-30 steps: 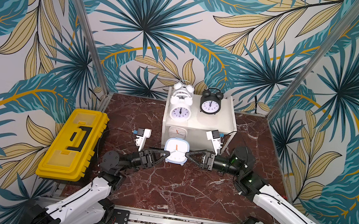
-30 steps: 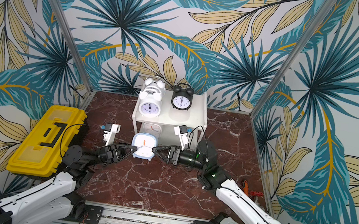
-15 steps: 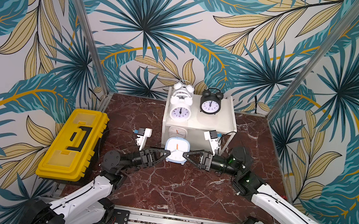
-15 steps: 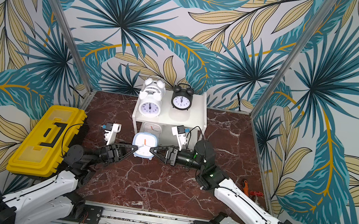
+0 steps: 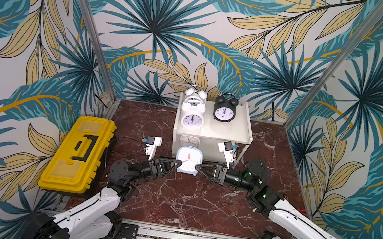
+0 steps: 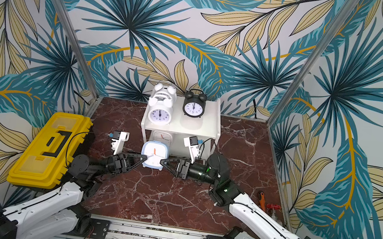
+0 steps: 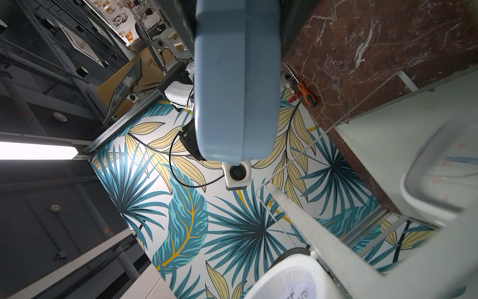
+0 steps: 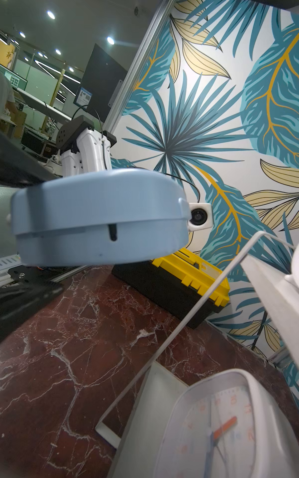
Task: Place the alarm clocks on the shelf by style
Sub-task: Pick up the alarm from the center of the board.
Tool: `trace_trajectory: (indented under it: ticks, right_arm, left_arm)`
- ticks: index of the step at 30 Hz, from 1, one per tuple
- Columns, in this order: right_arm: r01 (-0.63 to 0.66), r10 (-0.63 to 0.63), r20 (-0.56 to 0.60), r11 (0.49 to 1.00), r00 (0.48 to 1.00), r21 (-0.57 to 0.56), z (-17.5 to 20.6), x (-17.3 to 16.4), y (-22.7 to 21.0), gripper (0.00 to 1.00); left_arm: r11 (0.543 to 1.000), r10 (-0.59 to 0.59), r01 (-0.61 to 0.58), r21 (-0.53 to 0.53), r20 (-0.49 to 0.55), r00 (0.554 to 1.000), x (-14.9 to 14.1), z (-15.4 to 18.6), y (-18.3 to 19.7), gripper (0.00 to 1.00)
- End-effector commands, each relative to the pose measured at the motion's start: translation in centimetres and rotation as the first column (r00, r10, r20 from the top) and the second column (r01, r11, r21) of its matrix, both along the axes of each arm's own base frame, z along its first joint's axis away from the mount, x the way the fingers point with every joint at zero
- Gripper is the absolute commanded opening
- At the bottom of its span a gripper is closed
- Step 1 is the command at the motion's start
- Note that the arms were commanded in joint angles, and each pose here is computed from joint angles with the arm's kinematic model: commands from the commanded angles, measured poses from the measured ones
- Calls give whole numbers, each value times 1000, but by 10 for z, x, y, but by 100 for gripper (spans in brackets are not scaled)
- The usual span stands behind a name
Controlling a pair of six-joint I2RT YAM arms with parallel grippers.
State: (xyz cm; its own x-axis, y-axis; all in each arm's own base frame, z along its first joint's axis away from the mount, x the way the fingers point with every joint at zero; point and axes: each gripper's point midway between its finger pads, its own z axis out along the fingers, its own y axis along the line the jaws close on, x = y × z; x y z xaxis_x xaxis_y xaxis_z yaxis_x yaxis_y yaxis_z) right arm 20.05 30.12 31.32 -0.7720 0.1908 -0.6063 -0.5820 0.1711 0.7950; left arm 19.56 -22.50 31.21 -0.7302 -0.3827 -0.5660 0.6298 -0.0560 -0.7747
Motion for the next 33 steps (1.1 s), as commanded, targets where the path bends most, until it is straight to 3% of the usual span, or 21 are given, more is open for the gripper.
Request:
trace_trajectory:
  ticks: [1,10,16,24,31,33]
  right_arm:
    - [16,-16,22,1000,1000,-6,-2,-2,-3,53]
    - [8,-7,29,1000,1000,-25,1,-1,-1,52]
    - [-2,3,29,999,1000,-36,-1,-6,-1,43]
    - [-6,7,32,999,999,-43,0,-5,1,46]
    - [-17,19,40,999,999,-44,2,-6,3,29]
    - [-18,20,45,999,999,-43,3,-7,2,26]
  left_arm:
    - [999,8,-4,-42,105,994,-5,31,3,27]
    - [1000,-3,6,-29,103,995,-7,28,2,27]
    - [1000,-8,11,-24,101,995,-6,28,1,27]
    - [1000,-20,22,-16,94,995,-7,24,0,27]
    - [1000,-23,24,-11,90,996,-8,23,0,28]
    - [1000,-14,15,-9,82,997,-6,21,0,33]
